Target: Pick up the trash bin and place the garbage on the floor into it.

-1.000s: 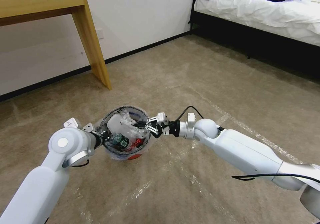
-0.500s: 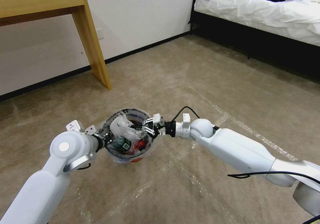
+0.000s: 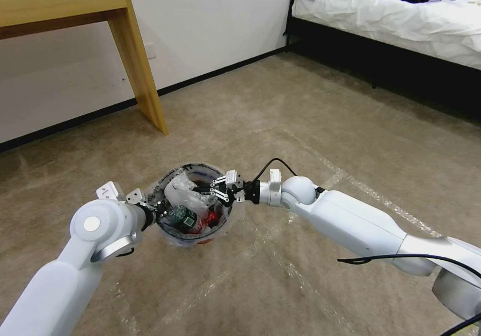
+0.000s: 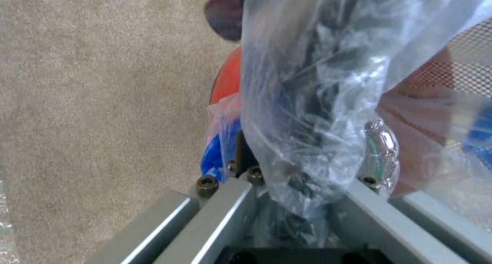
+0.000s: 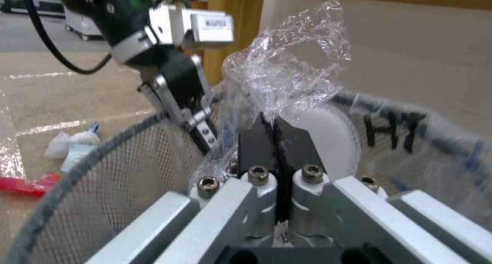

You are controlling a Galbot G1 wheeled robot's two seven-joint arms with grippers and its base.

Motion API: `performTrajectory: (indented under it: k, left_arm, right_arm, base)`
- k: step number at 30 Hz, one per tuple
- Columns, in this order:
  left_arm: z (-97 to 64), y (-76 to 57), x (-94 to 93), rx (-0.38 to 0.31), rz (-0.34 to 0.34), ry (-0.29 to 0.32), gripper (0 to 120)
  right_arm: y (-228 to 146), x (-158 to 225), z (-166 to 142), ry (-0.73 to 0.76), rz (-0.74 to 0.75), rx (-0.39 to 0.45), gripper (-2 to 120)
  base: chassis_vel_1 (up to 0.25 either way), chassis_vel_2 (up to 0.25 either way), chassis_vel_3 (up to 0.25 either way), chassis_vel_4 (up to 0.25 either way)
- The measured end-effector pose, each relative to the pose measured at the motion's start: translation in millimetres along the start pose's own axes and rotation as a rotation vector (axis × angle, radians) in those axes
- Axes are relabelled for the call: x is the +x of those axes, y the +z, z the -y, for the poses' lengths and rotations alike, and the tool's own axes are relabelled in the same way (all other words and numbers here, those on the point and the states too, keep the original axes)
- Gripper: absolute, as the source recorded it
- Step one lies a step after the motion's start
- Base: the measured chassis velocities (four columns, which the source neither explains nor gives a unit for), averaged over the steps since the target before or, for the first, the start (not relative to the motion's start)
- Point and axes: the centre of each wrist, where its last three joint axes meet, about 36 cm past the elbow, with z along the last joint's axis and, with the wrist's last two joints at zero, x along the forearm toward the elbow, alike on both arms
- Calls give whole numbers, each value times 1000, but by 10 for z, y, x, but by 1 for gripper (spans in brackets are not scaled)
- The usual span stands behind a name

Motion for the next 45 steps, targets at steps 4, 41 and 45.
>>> performTrajectory:
  k: [4,41,45]
  left_arm:
    - [-3,13,60,-6,2,7,0]
    - [25,-86,56,18,1,16,0]
    - [34,-80,70,16,0,20,0]
  right_arm:
    - [44,21,5,8,-6,14,4]
    - [-151,50,106,-5,5,68,100]
    - [-121,69,132,-4,-9,77,100]
  base:
    - [0,0,0,0]
    - [0,0,0,0]
    - [0,0,0,0]
